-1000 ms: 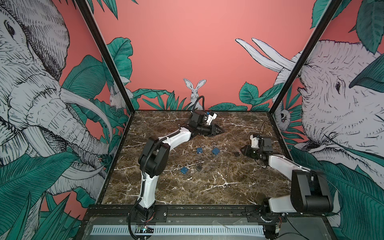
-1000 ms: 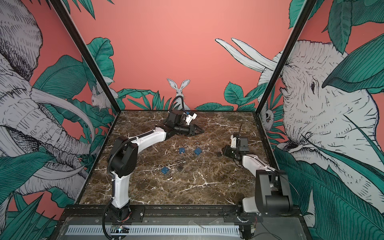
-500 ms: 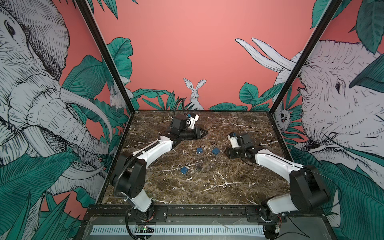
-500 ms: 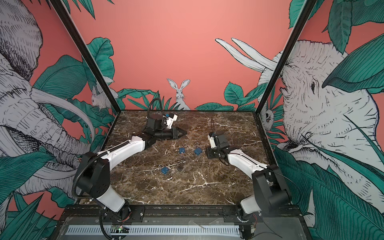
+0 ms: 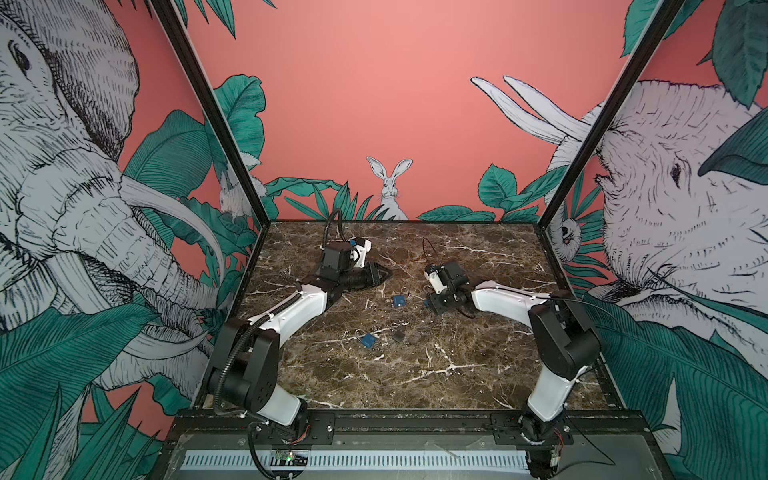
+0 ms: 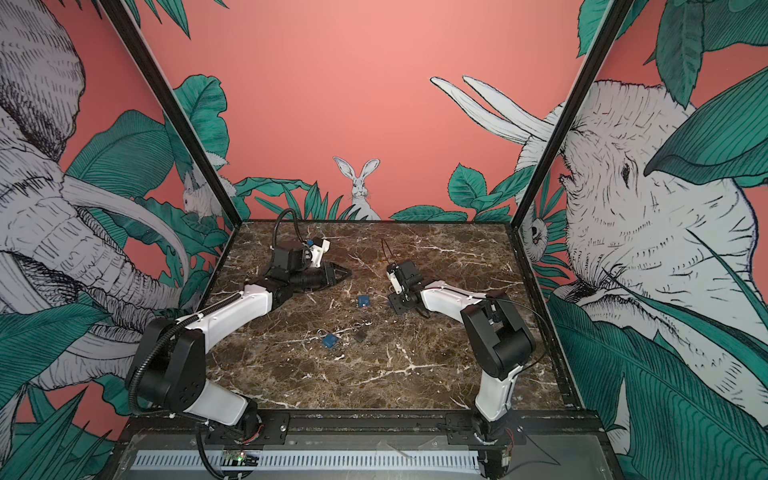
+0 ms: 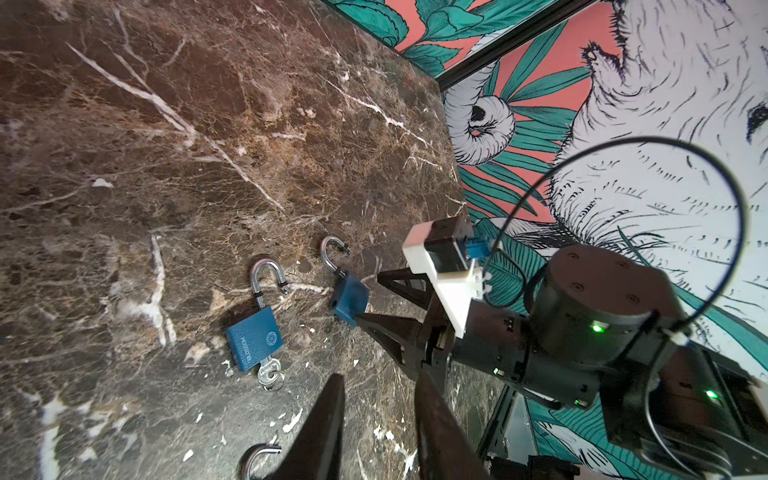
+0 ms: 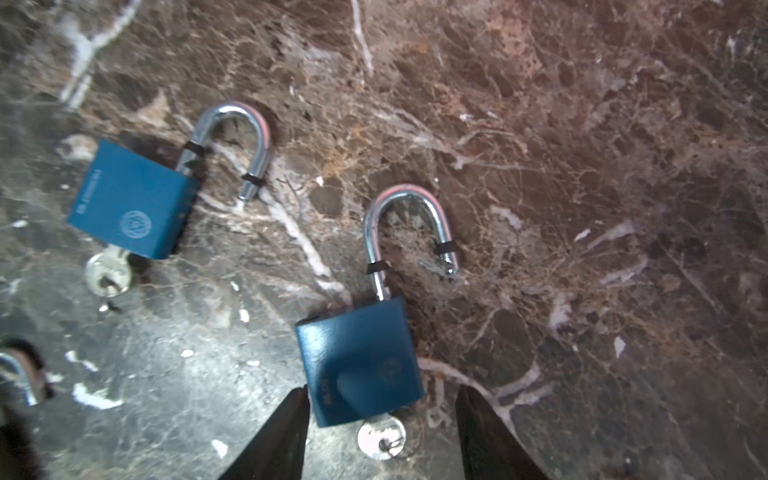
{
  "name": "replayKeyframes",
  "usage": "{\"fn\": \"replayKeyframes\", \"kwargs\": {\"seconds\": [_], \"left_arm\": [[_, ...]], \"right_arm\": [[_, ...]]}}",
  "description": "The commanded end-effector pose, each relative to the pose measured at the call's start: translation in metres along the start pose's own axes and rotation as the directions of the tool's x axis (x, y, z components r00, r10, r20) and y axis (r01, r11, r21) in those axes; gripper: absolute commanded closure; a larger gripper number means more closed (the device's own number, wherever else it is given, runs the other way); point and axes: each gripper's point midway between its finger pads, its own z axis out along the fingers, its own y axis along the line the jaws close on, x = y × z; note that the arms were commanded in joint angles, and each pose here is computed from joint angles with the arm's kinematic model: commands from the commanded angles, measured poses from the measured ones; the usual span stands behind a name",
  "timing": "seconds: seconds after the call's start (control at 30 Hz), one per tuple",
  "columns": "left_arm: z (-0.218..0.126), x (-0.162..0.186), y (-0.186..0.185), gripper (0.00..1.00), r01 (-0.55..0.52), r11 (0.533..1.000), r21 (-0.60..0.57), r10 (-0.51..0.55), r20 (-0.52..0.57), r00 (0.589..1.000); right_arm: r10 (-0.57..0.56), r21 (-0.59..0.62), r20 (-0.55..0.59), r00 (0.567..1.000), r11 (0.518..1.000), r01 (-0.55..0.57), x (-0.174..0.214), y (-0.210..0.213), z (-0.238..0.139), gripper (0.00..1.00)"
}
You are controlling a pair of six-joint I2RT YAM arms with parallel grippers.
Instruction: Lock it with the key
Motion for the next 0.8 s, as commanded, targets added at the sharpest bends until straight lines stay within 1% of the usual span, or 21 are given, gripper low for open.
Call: {"fn": "replayKeyframes", "kwargs": {"seconds": [0.0,0.33,0.67,0.77], "left_arm": [[-0.012,-0.008,-0.007,0.68,-0.025,1.0,0.019,0.024,0.042,0.999],[-0.009,-0.008,-0.004,0.68,-0.012,1.0,0.024,0.011,0.041,0.999],[-0.009,-0.008,-0.003,0.69,-0.007,1.0,0.025,0.006,0.042,0.999],[-0.009,-0.008,-0.002,0.69,-0.005,1.0,0.024,0.004,0.042,0.999]], "right_arm": [[-0.042,0.025,-0.019,0.999,0.999,0.042,-0.001,-0.003,0.002,0.43],[-0.077,0.011,-0.045,0.996,0.997,0.077,0.0,0.006,0.01,0.44],[-0.094,-0.003,-0.07,0.993,0.996,0.094,0.003,0.013,0.017,0.44],[-0.096,-0.003,-0.076,0.993,0.995,0.096,0.004,0.014,0.019,0.46]]}}
